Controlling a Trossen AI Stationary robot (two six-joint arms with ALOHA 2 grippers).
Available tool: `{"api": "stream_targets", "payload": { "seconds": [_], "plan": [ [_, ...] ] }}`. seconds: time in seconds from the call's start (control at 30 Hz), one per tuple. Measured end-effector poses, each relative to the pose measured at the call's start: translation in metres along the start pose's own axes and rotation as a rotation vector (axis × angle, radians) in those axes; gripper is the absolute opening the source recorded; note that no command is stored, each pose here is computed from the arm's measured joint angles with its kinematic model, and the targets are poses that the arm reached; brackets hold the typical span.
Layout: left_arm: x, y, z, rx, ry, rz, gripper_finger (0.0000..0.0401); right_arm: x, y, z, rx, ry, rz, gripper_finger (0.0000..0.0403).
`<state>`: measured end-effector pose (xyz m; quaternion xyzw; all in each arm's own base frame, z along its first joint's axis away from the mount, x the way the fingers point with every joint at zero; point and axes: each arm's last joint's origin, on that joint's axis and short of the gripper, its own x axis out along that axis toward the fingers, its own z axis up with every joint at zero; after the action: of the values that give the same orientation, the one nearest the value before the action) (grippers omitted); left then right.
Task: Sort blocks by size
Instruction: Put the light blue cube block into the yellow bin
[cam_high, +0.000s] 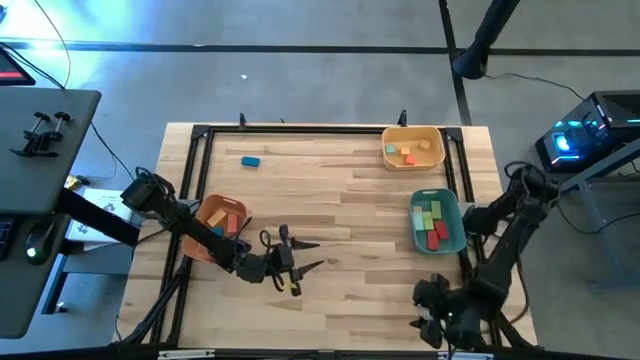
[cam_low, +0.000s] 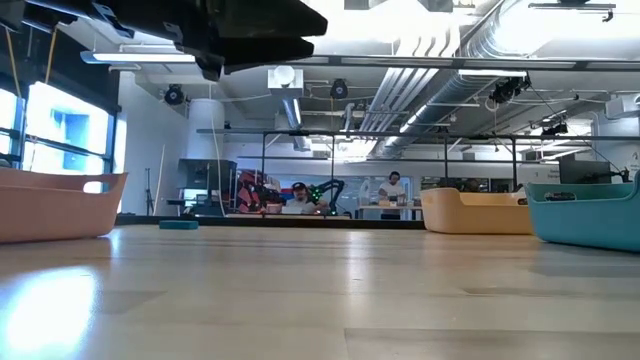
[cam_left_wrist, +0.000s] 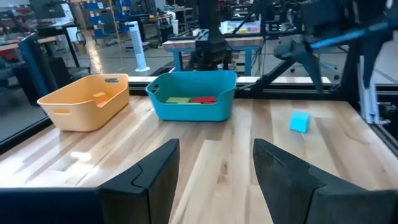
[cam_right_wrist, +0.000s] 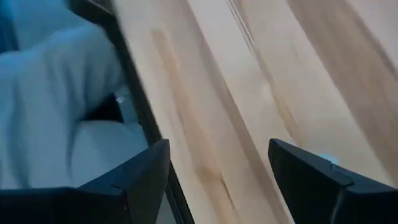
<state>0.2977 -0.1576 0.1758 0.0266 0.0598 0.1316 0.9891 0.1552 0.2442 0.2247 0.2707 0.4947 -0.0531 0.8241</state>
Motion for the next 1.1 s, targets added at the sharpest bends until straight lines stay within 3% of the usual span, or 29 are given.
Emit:
{"api": "stream_targets", "payload": {
  "seconds": [0.13, 0.33, 0.67, 0.93, 1.1],
  "plan": [
    [0.003, 0.004, 0.0, -0.009, 0.001, 0.009, 0.0193, 0.011, -0.005, -0.019, 0.033, 0.121, -0.102, 0.027],
    [0.008, 0.008, 0.0, -0.013, 0.003, 0.016, 0.0193, 0.036, -0.015, -0.031, -0.045, 0.28, -0.253, 0.027],
    [0.01, 0.01, 0.0, -0.03, 0.005, 0.002, 0.0193, 0.049, -0.031, -0.034, -0.094, 0.307, -0.454, 0.027],
    [0.01, 0.01, 0.0, -0.031, 0.006, 0.003, 0.0193, 0.056, -0.028, -0.021, -0.14, 0.242, -0.411, 0.027],
    [0.01, 0.009, 0.0, -0.032, 0.007, -0.017, 0.0193, 0.068, -0.033, -0.011, -0.098, 0.253, -0.449, 0.027]
  ]
}}
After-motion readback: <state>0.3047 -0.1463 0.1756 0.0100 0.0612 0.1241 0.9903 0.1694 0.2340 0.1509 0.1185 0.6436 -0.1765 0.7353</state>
